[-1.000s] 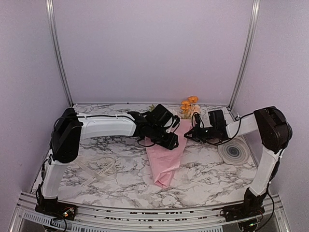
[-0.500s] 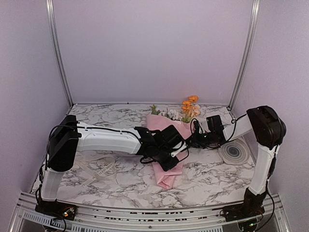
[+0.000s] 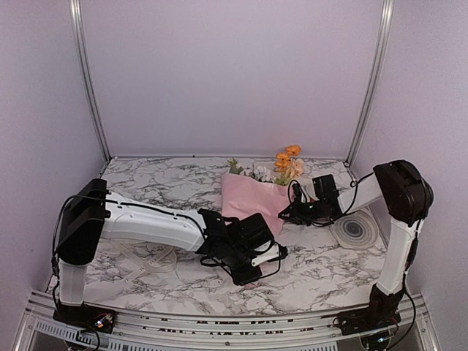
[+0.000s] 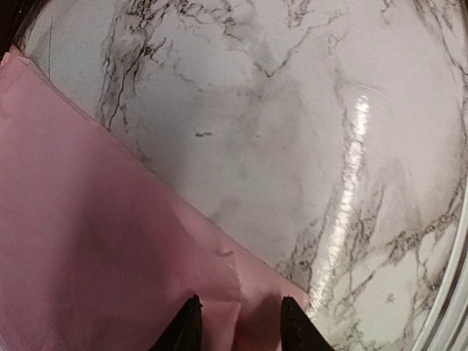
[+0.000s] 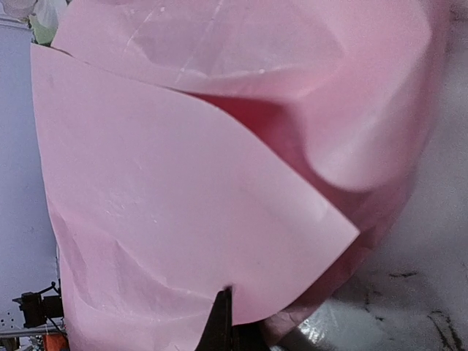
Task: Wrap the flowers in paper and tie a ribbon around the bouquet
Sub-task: Adjust the folded bouquet at the center of the board, then pick up the ribbon from the center of the board, then place the ribbon at the center of the board.
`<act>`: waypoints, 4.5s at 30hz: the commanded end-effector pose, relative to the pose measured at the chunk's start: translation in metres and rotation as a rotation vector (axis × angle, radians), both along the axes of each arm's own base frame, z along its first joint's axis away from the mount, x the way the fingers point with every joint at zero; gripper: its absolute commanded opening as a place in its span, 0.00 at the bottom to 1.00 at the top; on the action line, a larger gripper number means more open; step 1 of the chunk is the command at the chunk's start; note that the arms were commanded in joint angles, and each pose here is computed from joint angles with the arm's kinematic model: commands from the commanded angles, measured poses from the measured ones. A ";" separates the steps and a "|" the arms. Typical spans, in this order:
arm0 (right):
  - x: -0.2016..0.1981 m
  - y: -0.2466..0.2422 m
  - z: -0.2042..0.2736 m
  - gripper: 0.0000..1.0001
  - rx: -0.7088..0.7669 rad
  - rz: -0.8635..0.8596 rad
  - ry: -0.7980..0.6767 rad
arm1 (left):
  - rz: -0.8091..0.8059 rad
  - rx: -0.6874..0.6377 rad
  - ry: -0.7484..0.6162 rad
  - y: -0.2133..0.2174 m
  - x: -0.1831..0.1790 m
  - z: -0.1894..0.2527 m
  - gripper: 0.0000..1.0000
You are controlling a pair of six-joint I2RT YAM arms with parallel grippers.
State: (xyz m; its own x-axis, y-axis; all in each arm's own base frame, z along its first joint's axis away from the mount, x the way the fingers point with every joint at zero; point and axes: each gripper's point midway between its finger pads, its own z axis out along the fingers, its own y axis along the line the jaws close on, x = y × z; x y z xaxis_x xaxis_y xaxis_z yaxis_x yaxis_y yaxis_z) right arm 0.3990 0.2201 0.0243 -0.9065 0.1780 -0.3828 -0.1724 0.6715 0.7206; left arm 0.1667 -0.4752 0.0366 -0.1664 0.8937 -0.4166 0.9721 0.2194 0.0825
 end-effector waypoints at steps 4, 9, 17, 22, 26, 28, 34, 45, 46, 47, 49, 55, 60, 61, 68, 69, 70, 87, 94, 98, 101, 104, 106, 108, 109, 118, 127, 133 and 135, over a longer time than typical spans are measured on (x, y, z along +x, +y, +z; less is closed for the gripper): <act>0.003 -0.005 0.004 0.00 -0.013 -0.023 -0.016 | -0.041 -0.184 -0.037 0.012 -0.019 0.081 0.39; 0.003 -0.002 0.004 0.00 -0.009 -0.015 -0.014 | 0.078 -0.118 -0.157 0.025 0.014 0.065 0.13; 0.003 -0.001 0.005 0.00 -0.022 -0.010 -0.021 | 0.062 0.047 -0.131 0.029 0.015 0.000 0.18; 0.003 -0.001 0.010 0.00 -0.038 -0.009 -0.036 | 0.021 0.113 -0.128 0.029 0.011 -0.022 0.29; 0.004 -0.003 0.020 0.00 -0.051 -0.018 -0.058 | -0.024 0.124 -0.123 0.030 0.007 -0.024 0.37; 0.004 -0.005 0.025 0.04 -0.061 -0.020 -0.069 | -0.046 0.133 -0.122 0.030 0.004 -0.025 0.41; -0.003 -0.010 0.047 0.23 -0.085 -0.010 -0.095 | -0.101 0.152 -0.135 0.027 0.001 -0.028 0.47; -0.050 -0.014 0.038 0.74 -0.027 0.032 0.021 | -0.173 0.186 -0.165 0.023 -0.005 -0.029 0.55; -0.053 -0.014 0.036 0.76 -0.021 0.032 0.033 | -0.177 0.190 -0.167 0.023 -0.006 -0.030 0.56; -0.056 -0.015 0.032 0.77 -0.020 0.032 0.046 | -0.180 0.194 -0.170 0.023 -0.006 -0.030 0.56; -0.060 -0.016 0.026 0.78 -0.022 0.033 0.061 | -0.182 0.199 -0.176 0.023 -0.006 -0.030 0.56; -0.062 -0.004 0.011 0.73 0.069 0.055 0.105 | -0.183 0.204 -0.182 0.023 -0.007 -0.031 0.56; -0.061 0.008 0.006 0.68 0.141 0.061 0.124 | -0.183 0.207 -0.189 0.023 -0.006 -0.031 0.56; -0.061 0.011 0.005 0.68 0.151 0.068 0.127 | -0.184 0.208 -0.189 0.023 -0.007 -0.031 0.56; -0.063 0.023 0.005 0.53 0.215 0.076 0.133 | -0.183 0.211 -0.190 0.023 -0.007 -0.031 0.56; -0.063 0.023 0.006 0.45 0.220 0.076 0.130 | -0.182 0.211 -0.191 0.023 -0.007 -0.031 0.56; -0.063 0.024 0.006 0.36 0.227 0.074 0.132 | -0.181 0.212 -0.191 0.024 -0.007 -0.031 0.56; -0.056 0.016 0.017 0.00 0.160 0.056 0.072 | 0.181 -0.351 0.013 0.022 0.001 0.117 0.60; -0.055 0.014 0.021 0.00 0.125 0.060 0.052 | 0.841 -0.207 0.150 0.173 0.071 0.063 0.61; -0.055 0.014 0.021 0.00 0.120 0.064 0.052 | 0.855 -0.141 0.177 0.202 0.050 0.046 0.69; -0.054 0.015 0.021 0.00 0.119 0.066 0.051 | 0.833 -0.051 0.190 0.215 0.039 0.019 0.76; -0.054 0.014 0.021 0.00 0.115 0.066 0.050 | 0.795 0.016 0.185 0.218 0.037 -0.002 0.76; -0.055 0.013 0.022 0.00 0.111 0.067 0.049 | 0.778 0.058 0.170 0.221 0.039 -0.013 0.77; -0.055 0.013 0.024 0.00 0.106 0.066 0.043 | 0.770 0.085 0.174 0.221 0.039 -0.021 0.76; -0.056 0.012 0.024 0.00 0.103 0.067 0.042 | 0.763 0.088 0.187 0.219 0.037 -0.023 0.74; -0.051 0.013 0.034 0.00 0.099 0.068 0.024 | 0.807 0.019 0.047 0.226 0.059 0.024 0.00; -0.051 0.012 0.036 0.00 0.084 0.068 0.022 | 1.116 -0.482 -0.792 0.316 0.123 0.341 0.00; -0.047 0.012 0.039 0.00 0.082 0.065 0.018 | 0.700 -0.629 -0.570 0.230 0.103 0.353 0.00; -0.047 0.012 0.038 0.00 0.075 0.066 0.020 | 0.493 -0.696 -0.439 0.188 0.073 0.349 0.00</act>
State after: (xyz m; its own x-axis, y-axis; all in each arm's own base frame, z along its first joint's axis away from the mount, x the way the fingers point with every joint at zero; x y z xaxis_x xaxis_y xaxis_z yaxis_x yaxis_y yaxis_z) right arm 0.3369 0.2269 0.0394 -0.9495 0.1517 -0.2745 -0.1310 0.6036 0.7864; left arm 0.2687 -0.1952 0.4437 -0.1298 0.0725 -0.9889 0.2909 0.9562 0.0320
